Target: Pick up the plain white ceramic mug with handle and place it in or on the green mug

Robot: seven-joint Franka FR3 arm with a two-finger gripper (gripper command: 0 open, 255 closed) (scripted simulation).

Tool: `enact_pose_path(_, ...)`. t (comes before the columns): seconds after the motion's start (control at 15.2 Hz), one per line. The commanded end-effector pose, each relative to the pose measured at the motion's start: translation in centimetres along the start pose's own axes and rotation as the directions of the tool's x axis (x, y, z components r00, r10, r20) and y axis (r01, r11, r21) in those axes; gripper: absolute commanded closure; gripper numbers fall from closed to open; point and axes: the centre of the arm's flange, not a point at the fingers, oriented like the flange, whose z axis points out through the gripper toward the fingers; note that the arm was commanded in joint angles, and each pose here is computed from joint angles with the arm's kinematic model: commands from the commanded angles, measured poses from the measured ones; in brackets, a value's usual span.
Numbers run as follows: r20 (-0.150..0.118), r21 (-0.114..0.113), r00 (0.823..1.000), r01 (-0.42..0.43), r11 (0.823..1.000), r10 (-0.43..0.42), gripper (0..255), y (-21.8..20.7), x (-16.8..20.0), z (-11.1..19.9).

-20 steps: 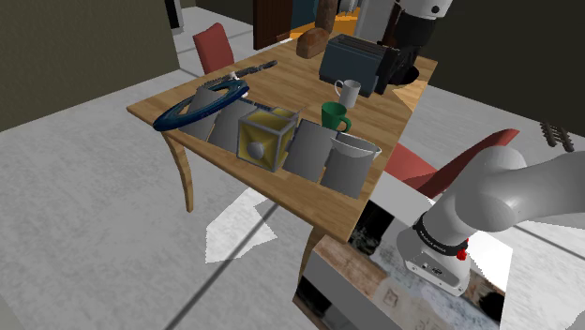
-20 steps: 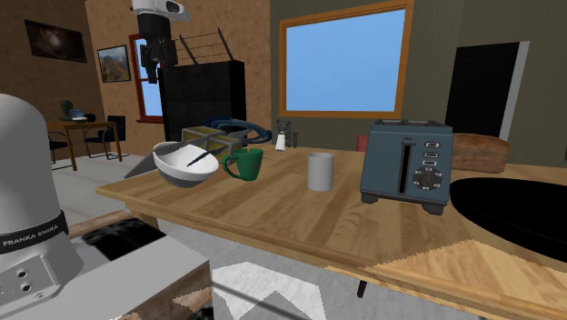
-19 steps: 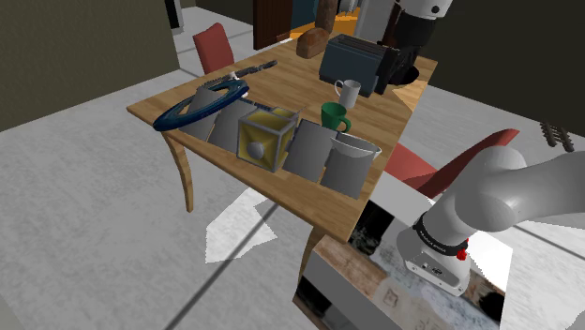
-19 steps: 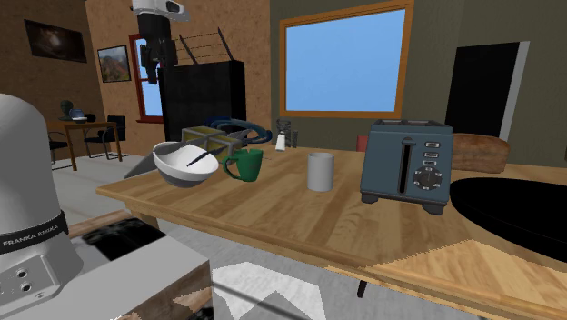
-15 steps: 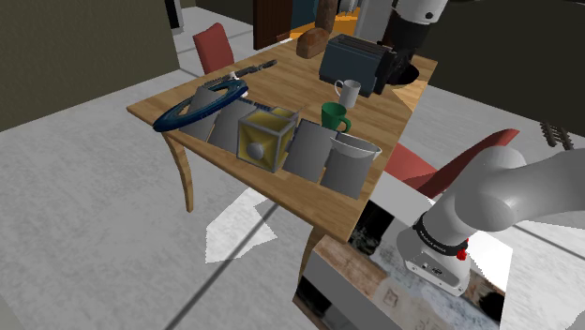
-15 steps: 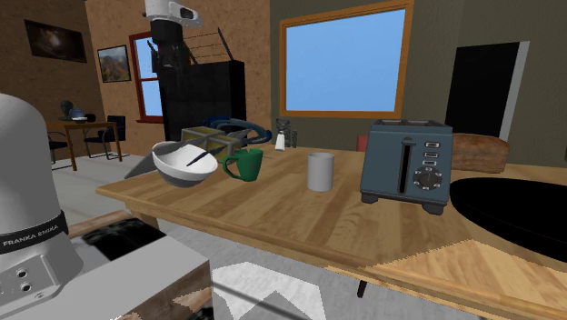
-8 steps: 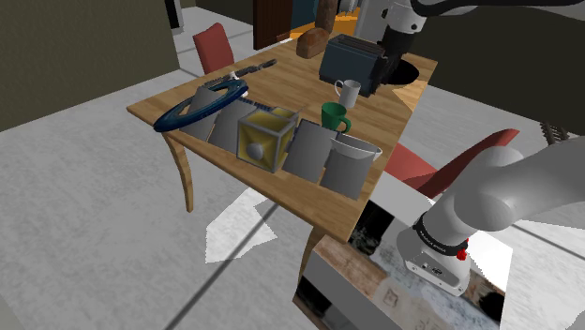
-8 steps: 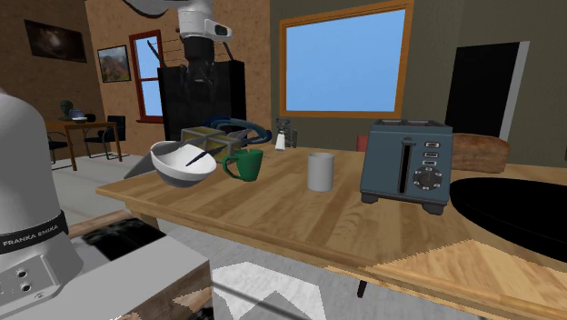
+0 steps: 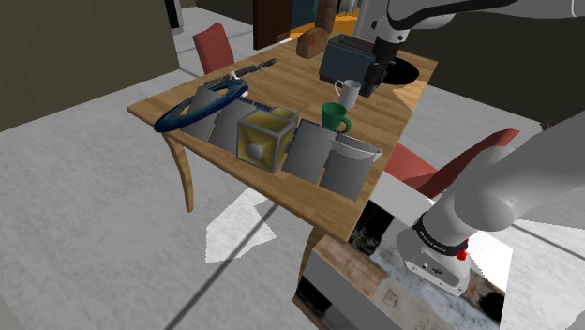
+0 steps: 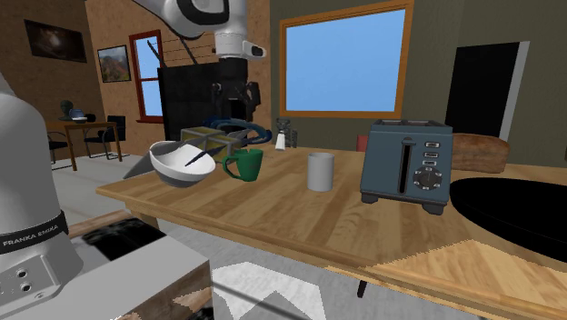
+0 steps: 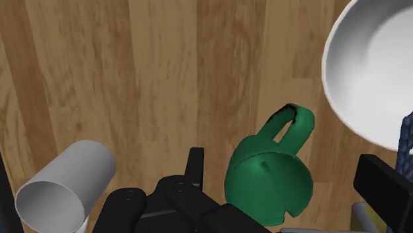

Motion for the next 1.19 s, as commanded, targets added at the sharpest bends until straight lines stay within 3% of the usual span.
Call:
enact_pose_path(0.0,-0.002,-0.004,1.0,0.022,1.0,-0.022,0,2.5,1.3,0.9)
enact_pose_path(0.99,-0.011,-0.016,0.985,0.172,0.985,-0.172,0,17.5,11.0,9.0)
enact_pose_path(1.12,-0.012,-0.017,0.984,0.177,0.984,-0.177,0,18.0,11.3,9.8)
